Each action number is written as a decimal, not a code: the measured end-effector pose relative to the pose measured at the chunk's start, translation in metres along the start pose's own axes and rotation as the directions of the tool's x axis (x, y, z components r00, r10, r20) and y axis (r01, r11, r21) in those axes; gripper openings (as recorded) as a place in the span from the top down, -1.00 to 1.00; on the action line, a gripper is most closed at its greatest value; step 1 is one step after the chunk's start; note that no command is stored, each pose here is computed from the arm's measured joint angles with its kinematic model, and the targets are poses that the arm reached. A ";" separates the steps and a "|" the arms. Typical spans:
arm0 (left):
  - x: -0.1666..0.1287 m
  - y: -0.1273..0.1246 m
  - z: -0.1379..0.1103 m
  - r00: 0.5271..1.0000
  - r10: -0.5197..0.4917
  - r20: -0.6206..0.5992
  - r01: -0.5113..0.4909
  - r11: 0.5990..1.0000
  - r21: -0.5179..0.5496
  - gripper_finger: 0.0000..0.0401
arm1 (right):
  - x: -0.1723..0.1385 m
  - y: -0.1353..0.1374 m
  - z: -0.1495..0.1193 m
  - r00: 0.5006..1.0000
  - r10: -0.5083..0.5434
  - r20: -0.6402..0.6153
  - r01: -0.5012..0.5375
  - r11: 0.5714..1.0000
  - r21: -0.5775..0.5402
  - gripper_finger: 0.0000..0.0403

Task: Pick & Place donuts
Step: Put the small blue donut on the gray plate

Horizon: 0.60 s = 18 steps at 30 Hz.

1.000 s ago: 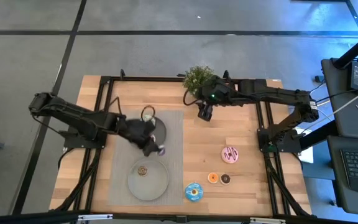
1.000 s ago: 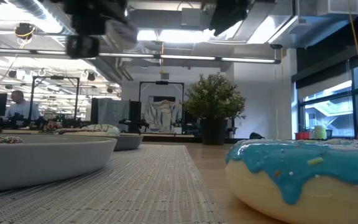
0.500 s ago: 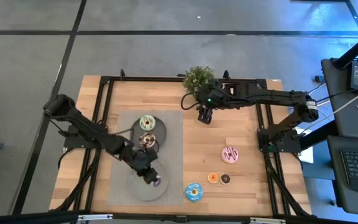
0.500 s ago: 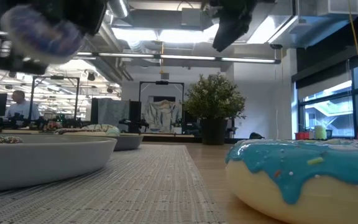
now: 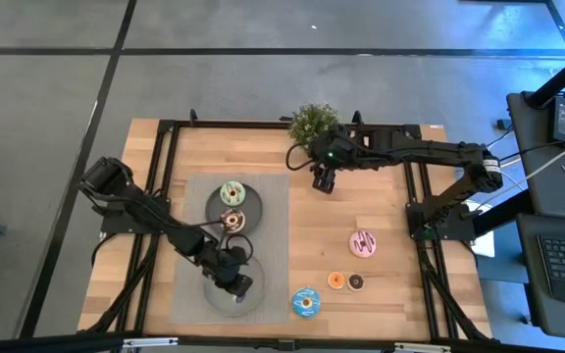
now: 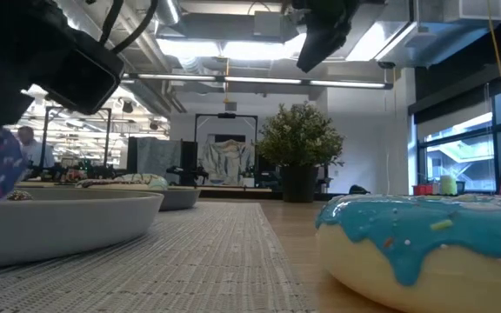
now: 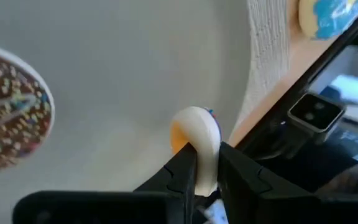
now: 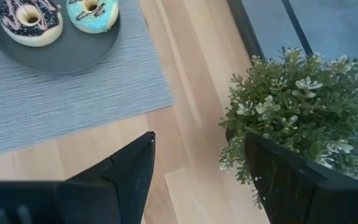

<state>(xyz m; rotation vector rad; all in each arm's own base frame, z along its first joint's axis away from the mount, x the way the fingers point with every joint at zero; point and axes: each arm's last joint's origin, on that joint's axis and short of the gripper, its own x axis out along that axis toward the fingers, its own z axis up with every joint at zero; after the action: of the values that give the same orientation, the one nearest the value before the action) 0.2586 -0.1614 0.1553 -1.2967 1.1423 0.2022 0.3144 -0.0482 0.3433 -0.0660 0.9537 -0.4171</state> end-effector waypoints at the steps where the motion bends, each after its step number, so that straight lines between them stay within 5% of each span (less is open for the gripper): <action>1: 0.001 0.000 0.001 1.000 0.001 0.001 -0.001 1.000 0.029 0.71 | 0.000 0.000 0.000 1.000 -0.001 0.000 0.001 1.000 -0.004 -0.23; 8: 0.001 0.000 0.002 1.000 0.001 0.014 -0.003 0.990 0.139 0.70 | 0.000 -0.001 0.000 1.000 -0.003 0.002 0.003 1.000 -0.006 -0.23; 18: 0.001 0.004 0.002 0.999 0.034 0.023 -0.037 0.992 0.124 0.47 | 0.000 -0.001 0.001 1.000 -0.003 0.006 0.003 1.000 -0.005 -0.23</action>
<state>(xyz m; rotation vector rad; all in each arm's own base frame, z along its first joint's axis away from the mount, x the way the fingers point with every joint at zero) 0.2578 -0.1589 0.1518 -1.1623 1.1435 0.1674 0.3147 -0.0499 0.3437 -0.0728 0.9491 -0.4169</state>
